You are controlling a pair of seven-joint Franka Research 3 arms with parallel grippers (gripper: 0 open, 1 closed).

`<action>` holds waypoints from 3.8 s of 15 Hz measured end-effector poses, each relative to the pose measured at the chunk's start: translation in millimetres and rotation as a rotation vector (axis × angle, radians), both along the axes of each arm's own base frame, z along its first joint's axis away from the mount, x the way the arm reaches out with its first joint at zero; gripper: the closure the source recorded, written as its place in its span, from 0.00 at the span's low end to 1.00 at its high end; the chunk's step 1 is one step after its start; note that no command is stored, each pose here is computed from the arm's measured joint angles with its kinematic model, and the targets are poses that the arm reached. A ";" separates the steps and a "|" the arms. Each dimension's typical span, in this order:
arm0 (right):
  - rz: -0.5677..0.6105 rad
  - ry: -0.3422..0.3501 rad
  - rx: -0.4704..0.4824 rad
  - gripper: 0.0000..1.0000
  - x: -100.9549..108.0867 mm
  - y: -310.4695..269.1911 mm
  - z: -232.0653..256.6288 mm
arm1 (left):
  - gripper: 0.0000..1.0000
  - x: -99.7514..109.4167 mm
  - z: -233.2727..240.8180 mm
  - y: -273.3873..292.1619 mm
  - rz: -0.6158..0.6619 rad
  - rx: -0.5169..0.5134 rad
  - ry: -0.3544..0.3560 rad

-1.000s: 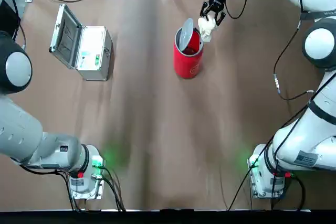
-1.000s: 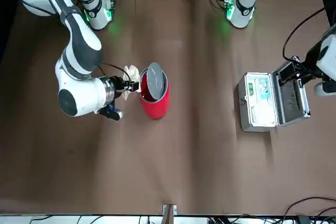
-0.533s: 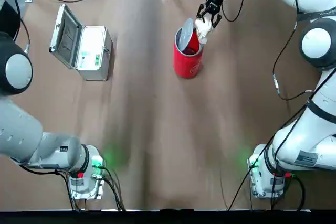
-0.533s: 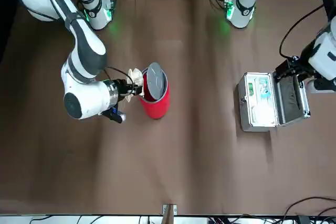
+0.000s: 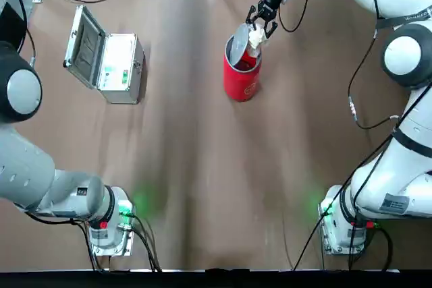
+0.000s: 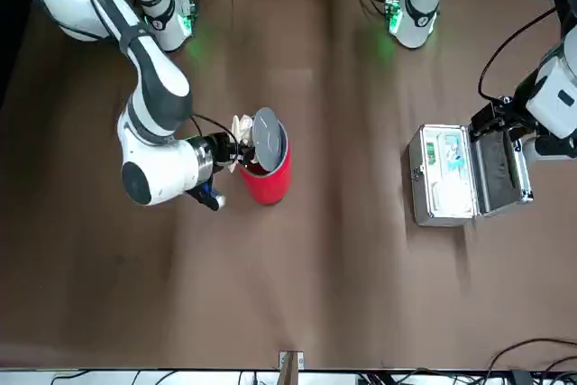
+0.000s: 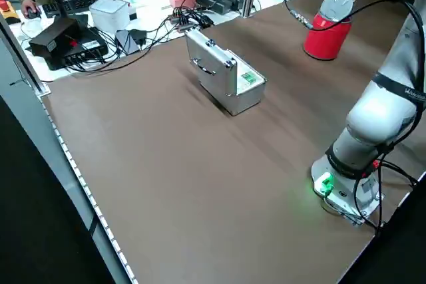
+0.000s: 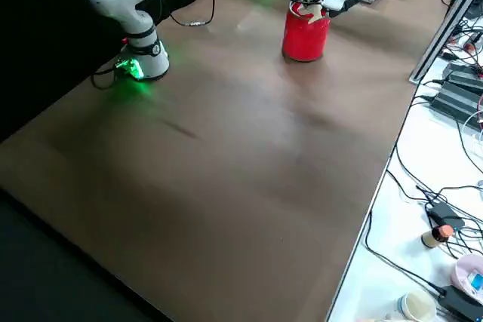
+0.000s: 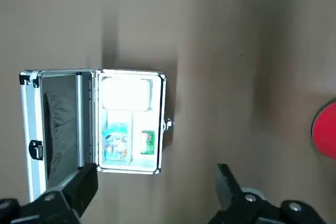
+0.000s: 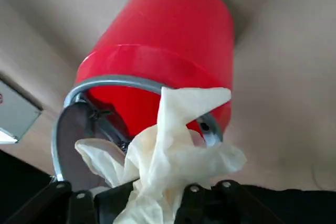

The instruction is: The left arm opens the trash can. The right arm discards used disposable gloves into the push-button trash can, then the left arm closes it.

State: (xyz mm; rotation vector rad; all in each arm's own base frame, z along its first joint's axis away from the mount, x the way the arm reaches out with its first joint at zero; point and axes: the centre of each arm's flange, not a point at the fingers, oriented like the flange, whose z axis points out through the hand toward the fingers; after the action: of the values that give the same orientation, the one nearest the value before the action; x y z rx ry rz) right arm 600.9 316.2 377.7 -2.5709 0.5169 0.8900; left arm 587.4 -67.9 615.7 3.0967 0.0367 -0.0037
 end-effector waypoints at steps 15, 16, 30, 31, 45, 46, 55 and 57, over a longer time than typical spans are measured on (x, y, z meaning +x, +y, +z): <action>-0.093 0.142 0.052 0.99 3.5 1.4 -26.4 | 0.00 -0.3 0.1 -0.8 -0.002 0.000 0.000; -0.099 0.151 0.055 0.99 3.3 1.9 -26.7 | 0.00 -0.2 0.3 0.5 0.001 0.000 0.000; -0.164 0.254 0.021 0.97 1.0 7.2 -47.3 | 0.00 -0.6 0.5 -1.7 -0.003 -0.001 -0.001; -0.177 0.263 0.011 0.96 1.7 6.0 -48.0 | 0.00 -0.6 0.5 -1.7 -0.003 -0.001 -0.001; -0.215 0.296 -0.024 0.25 6.7 -2.6 -47.0 | 0.00 -0.8 -0.3 -3.1 -0.006 -0.001 0.001; -0.208 0.303 -0.027 0.25 6.2 -3.0 -44.5 | 0.00 -0.8 -0.3 -3.1 -0.006 -0.001 0.001; -0.171 0.251 -0.033 0.26 35.5 -60.1 3.6 | 0.00 -0.8 -0.4 -2.9 -0.006 -0.001 0.001; -0.154 0.166 -0.058 0.26 50.0 -91.0 15.7 | 0.00 -0.7 -0.4 -2.0 -0.004 -0.001 0.001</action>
State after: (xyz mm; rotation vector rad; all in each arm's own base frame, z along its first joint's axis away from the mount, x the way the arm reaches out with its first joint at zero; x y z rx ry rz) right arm 650.9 225.2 393.4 -2.4802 0.7878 1.0532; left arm 586.8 -69.9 615.3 3.0961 0.0307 -0.0058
